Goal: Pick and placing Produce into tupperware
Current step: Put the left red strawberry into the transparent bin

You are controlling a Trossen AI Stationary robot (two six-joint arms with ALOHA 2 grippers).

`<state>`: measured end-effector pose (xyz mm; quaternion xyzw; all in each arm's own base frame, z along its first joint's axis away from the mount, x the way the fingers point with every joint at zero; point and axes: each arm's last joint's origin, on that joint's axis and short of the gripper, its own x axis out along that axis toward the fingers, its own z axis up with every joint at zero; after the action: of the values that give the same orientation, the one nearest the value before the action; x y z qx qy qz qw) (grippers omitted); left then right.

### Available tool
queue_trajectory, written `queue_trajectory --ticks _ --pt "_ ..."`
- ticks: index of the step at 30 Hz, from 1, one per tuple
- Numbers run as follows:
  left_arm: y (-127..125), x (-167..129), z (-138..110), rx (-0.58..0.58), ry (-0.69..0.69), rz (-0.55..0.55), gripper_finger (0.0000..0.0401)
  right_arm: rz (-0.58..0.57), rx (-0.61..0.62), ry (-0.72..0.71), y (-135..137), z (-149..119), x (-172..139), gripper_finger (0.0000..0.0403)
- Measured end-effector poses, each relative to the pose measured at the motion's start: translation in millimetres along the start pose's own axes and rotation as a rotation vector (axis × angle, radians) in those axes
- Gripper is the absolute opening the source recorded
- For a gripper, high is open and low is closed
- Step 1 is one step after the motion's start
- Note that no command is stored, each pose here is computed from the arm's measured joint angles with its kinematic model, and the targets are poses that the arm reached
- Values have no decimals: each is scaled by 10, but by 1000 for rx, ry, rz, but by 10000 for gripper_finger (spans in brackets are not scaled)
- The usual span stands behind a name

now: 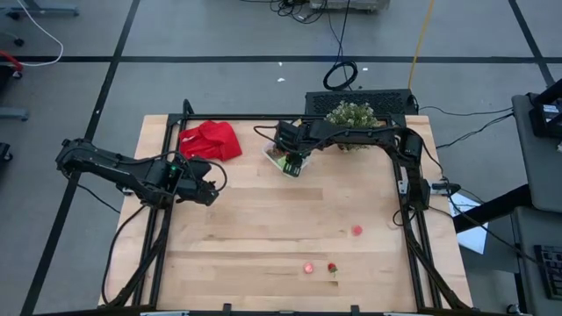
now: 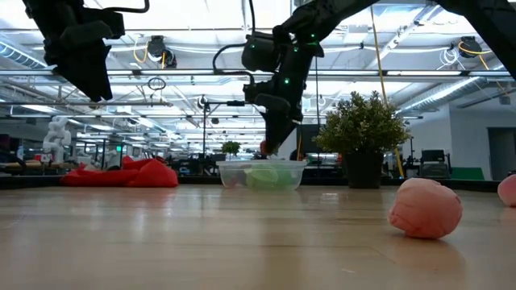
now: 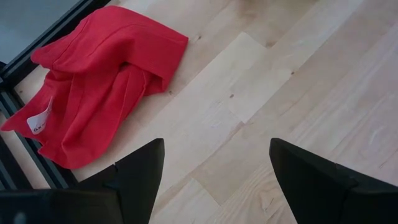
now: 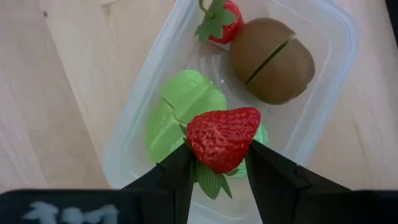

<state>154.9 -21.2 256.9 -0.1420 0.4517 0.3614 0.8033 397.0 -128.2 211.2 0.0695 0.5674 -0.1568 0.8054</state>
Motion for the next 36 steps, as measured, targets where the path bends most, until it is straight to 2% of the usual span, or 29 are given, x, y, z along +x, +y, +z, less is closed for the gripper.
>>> queue_trajectory --ticks 6,36 --pt "0 0 0 -3 0 0 296 46 4 1 1 6 48 130" --pt "-1 0 0 -2 0 -1 296 57 2 -70 -167 -1 178 130"
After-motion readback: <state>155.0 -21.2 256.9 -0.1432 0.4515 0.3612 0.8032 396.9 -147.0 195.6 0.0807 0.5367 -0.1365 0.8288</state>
